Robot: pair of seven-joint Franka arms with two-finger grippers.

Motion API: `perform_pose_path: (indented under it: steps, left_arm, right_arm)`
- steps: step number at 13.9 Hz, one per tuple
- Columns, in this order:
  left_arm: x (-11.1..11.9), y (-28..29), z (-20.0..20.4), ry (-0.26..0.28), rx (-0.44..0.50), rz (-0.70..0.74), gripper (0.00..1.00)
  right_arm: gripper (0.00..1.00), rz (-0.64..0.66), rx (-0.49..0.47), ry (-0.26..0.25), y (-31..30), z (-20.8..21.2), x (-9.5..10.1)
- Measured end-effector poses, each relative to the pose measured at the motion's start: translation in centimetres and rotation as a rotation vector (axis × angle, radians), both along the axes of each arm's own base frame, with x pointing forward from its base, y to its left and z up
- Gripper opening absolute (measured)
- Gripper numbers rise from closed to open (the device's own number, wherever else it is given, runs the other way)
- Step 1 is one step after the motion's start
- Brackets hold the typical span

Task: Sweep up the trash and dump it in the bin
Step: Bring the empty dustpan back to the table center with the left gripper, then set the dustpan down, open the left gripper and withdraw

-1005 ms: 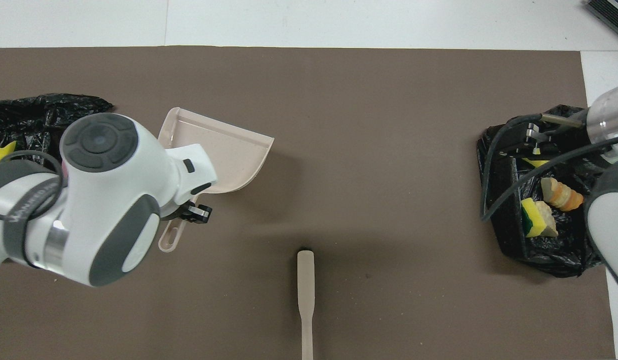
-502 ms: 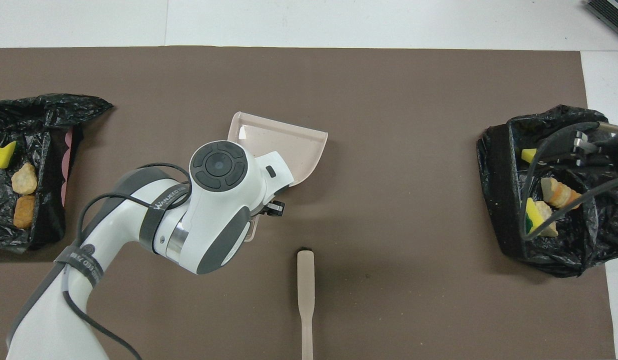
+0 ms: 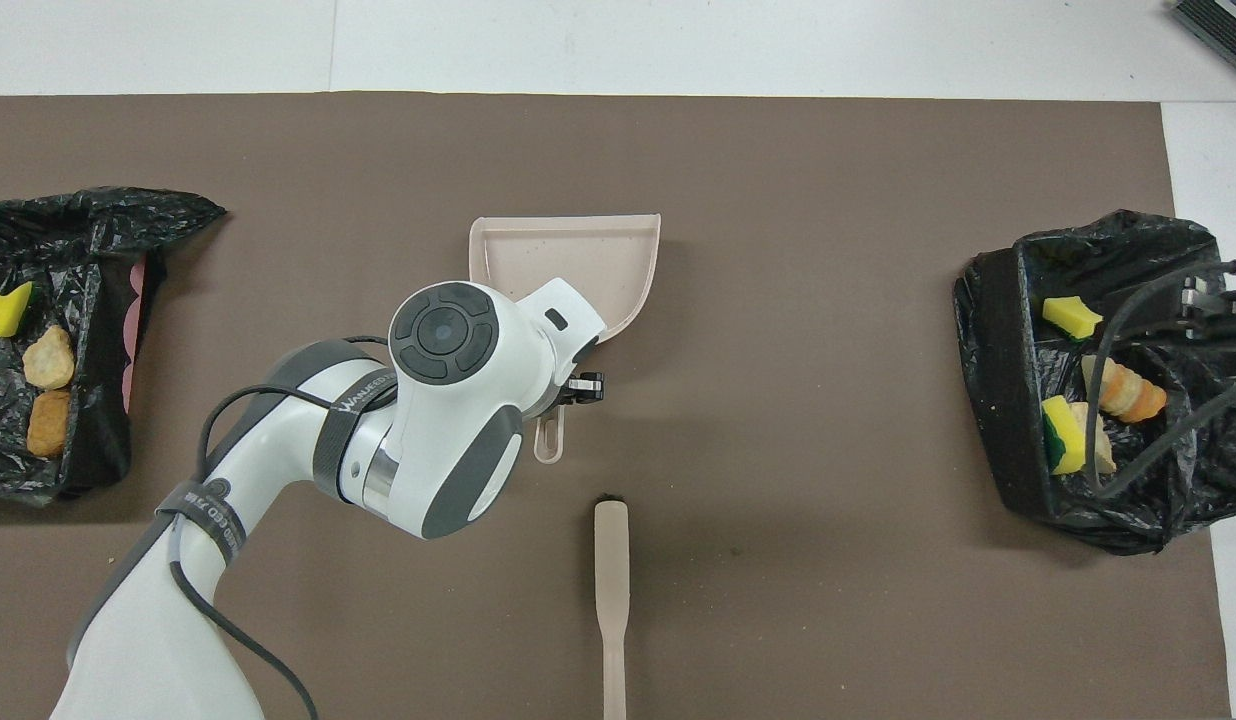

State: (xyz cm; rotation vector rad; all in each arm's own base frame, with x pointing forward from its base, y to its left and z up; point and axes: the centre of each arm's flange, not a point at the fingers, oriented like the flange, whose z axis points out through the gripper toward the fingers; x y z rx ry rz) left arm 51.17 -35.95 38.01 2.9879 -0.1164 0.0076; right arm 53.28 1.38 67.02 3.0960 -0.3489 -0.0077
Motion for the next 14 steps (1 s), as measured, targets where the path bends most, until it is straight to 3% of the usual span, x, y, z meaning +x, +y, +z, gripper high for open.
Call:
perform_pose_path:
  steps: [7, 9, 13, 14]
  left_arm:
    - [0.6, -0.7, -2.9, -0.002, -0.012, 0.074, 0.32]
    - [0.9, -0.4, -3.2, -0.002, -0.010, 0.085, 0.48]
    - [2.5, 1.9, -2.0, -0.008, -0.009, 0.126, 0.95]
    - [3.2, 3.1, -1.2, -0.006, -0.007, 0.142, 1.00]
  right_arm:
    - [1.00, 0.009, 0.000, 0.006, 0.5, -0.1, 0.0]
    - [1.00, 0.009, 0.000, 0.002, 0.5, -0.1, 0.1]
    - [1.00, 0.007, 0.000, 0.001, 0.4, -0.1, 0.1]
    - [1.00, 0.008, 0.000, 0.001, 0.5, -0.1, 0.1]
